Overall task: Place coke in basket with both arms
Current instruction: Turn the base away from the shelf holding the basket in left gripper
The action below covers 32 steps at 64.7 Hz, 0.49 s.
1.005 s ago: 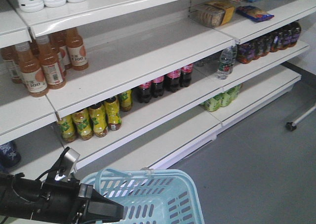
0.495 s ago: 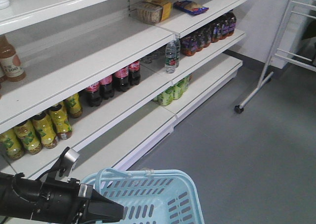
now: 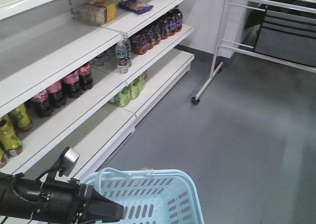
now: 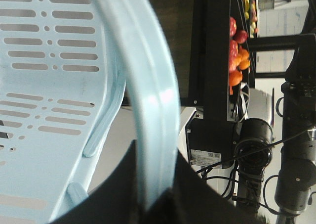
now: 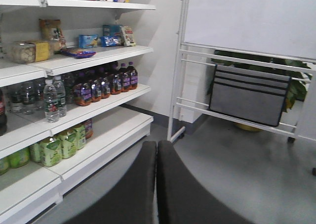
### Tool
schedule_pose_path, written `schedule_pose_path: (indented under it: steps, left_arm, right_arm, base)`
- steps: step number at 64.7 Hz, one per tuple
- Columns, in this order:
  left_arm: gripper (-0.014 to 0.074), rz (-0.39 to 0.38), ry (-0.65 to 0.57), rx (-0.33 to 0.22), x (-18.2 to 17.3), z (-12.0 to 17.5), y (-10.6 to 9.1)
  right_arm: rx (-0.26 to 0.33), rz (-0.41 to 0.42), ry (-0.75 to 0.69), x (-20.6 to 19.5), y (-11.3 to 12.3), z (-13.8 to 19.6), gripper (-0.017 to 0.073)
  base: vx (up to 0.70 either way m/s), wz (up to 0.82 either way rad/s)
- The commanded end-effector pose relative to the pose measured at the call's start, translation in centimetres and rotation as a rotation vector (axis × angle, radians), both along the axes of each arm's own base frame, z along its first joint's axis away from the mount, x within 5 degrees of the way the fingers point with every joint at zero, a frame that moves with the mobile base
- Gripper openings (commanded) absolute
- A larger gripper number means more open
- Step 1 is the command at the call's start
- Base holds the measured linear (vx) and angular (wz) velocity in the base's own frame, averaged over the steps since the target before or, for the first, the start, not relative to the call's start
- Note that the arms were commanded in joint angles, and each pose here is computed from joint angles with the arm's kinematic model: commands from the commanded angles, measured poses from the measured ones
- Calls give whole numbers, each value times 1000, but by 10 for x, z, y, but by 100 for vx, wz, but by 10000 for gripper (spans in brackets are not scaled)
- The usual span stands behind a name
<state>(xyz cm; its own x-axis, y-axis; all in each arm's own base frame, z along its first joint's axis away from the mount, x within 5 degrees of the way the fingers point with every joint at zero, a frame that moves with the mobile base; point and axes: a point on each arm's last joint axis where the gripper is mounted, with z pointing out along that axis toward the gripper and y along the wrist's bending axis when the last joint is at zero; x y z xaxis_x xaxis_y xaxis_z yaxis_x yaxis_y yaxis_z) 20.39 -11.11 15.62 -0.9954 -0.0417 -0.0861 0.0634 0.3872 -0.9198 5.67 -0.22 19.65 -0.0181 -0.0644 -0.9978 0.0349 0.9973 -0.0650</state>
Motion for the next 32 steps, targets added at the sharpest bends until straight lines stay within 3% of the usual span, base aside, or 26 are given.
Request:
schedule_pose_path:
  steps: [1,32]
  left_arm:
    - [-6,-14,-47,-125,1,21,-5]
    - [-6,-14,-47,-125,1,21,-5]
  right_arm:
    - [-9,-3,-77,-1,0,4,-9]
    - [-9,-3,-77,-1,0,4,-9]
  base:
    - [-1,-41]
    - [-1,-42]
